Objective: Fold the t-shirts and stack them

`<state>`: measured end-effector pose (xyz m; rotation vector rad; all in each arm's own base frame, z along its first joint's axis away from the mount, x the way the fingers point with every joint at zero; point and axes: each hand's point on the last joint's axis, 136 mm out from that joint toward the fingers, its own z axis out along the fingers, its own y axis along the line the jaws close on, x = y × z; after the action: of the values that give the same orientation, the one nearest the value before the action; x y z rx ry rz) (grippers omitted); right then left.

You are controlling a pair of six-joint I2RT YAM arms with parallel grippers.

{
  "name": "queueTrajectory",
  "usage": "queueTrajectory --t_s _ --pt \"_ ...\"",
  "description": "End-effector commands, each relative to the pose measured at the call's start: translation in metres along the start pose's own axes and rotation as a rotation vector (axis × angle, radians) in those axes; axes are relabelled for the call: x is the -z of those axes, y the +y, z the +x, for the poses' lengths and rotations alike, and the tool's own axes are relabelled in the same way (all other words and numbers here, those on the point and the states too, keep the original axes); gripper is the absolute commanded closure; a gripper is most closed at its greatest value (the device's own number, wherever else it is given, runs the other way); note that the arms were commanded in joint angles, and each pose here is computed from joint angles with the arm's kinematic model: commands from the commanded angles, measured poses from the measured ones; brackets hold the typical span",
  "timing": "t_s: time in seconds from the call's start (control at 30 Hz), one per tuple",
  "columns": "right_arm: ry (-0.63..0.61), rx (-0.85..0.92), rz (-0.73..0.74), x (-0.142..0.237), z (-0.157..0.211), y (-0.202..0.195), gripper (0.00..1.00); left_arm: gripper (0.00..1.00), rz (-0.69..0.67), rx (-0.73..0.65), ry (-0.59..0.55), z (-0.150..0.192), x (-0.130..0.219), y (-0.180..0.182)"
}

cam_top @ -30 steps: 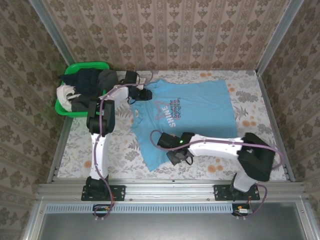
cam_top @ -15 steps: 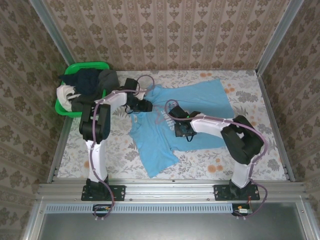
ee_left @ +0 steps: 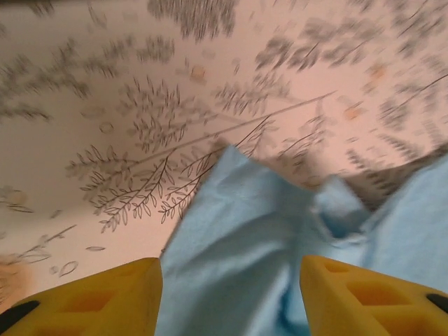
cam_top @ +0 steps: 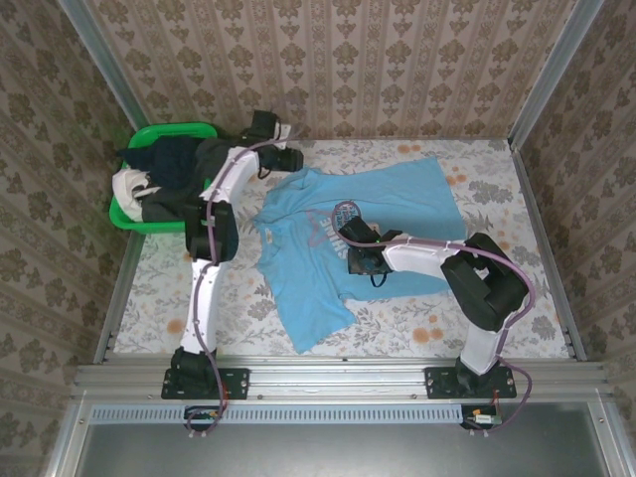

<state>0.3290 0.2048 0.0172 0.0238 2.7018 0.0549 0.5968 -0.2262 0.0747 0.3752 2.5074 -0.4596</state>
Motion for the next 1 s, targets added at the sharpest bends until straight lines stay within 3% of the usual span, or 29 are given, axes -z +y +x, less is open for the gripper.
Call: queueTrajectory --t_s 0.0,0.23,0.4,0.5,0.73,0.97 --pt "0.110 0.002 0.047 -0.008 0.033 -0.019 0.50 0.44 -0.034 -0.008 0.122 0.033 -0.018 0.011" --pt "0.092 0.005 0.035 0.001 0.031 -0.020 0.50 0.52 -0.147 -0.060 0.192 0.054 -0.029 0.022" --pt "0.093 0.016 0.046 0.002 0.031 -0.024 0.49 0.70 -0.292 -0.231 0.261 0.067 -0.027 0.020" --pt "0.095 0.016 0.053 0.002 0.032 -0.026 0.49 0.73 -0.415 -0.305 0.290 0.070 -0.026 0.035" --pt "0.103 -0.018 0.085 0.005 0.038 -0.038 0.48 0.75 -0.368 -0.027 0.257 0.065 -0.010 0.087" --pt "0.115 -0.055 0.118 0.011 0.047 -0.054 0.46 0.75 -0.354 0.088 0.213 0.057 -0.002 0.110"
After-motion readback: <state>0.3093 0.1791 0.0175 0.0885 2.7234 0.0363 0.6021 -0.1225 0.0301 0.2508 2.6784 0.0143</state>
